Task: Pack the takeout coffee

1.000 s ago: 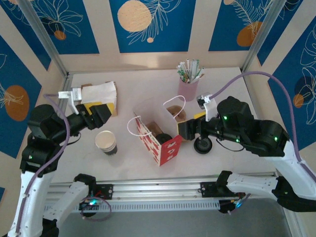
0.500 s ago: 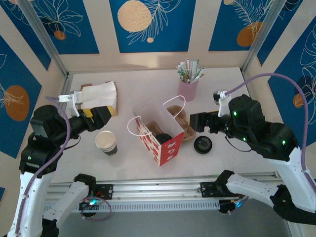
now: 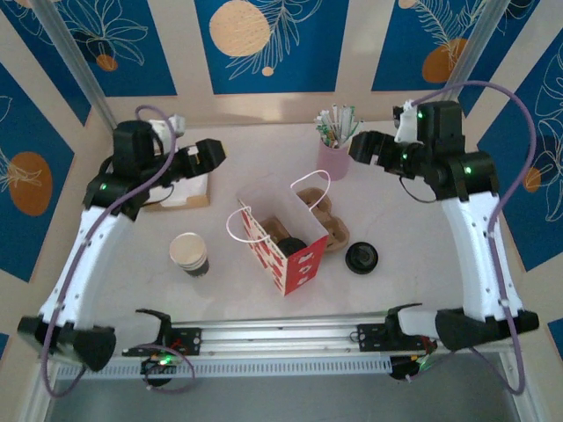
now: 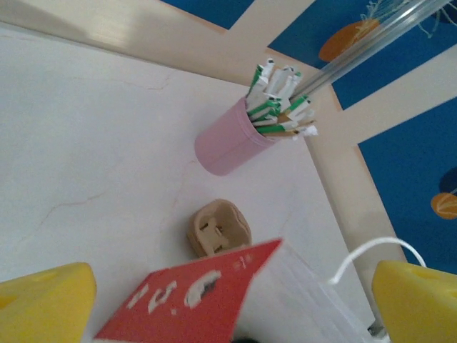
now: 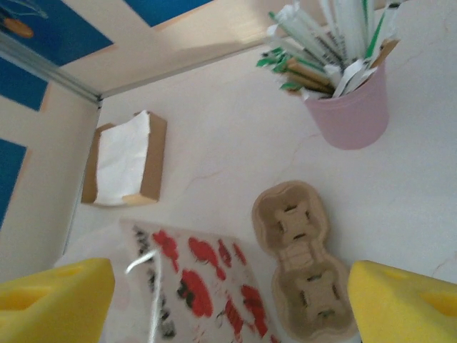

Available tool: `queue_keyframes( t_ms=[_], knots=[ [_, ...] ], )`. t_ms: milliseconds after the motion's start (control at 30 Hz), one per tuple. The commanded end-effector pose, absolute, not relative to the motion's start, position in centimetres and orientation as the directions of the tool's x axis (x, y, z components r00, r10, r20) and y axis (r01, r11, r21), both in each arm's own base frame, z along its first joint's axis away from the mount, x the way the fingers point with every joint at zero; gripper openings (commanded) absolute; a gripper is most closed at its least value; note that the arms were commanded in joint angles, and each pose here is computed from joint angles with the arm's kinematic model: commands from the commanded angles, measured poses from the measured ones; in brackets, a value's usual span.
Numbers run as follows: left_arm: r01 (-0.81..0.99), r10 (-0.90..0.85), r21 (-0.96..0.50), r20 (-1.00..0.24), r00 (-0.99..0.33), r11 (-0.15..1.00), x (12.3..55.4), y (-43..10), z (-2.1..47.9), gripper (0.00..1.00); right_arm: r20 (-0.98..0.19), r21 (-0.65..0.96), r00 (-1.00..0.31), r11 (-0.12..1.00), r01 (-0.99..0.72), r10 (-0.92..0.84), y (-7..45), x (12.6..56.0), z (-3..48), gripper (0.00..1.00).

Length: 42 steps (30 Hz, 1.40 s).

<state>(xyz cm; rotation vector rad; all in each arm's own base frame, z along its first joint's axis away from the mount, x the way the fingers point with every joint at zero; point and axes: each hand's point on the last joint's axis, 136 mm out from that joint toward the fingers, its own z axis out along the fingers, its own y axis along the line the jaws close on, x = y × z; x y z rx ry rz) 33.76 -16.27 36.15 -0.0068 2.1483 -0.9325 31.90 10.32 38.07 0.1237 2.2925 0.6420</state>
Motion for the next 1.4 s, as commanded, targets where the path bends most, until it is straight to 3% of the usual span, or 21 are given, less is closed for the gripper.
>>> queue_keyframes(
  t_ms=[0, 233, 367, 867, 1367],
  knots=[
    [0.324, -0.256, -0.599, -0.682, -0.685, 0.732, 36.5, -17.0, 36.6, 0.95, -0.631, 0.489, -0.722, 0.868, -0.084, 0.285, 9.6, 35.2, 37.5, 0.76],
    [0.304, -0.207, -0.609, -0.625, -0.752, 0.732, 42.0, -18.3, 32.8, 0.68, -0.587, 0.443, -0.769, 0.896, -0.044, 0.252, 10.0, 41.5, 33.7, 0.51],
    [0.297, -0.203, -0.617, -0.609, -0.767, 0.729, 43.6, -18.8, 31.2, 0.62, -0.565, 0.426, -0.802, 0.901, -0.086, 0.191, 11.8, 44.0, 32.1, 0.41],
    [0.274, -0.195, -0.634, -0.567, -0.8, 0.723, 44.6, -19.3, 27.7, 0.6, -0.487, 0.255, -0.873, 0.959, -0.125, 0.016, 14.2, 48.3, 25.5, 0.33],
    [0.274, -0.197, -0.637, -0.567, -0.799, 0.721, 44.5, -19.3, 27.5, 0.6, -0.474, 0.217, -0.881, 0.967, -0.134, -0.016, 14.7, 49.0, 24.2, 0.29]
  ],
)
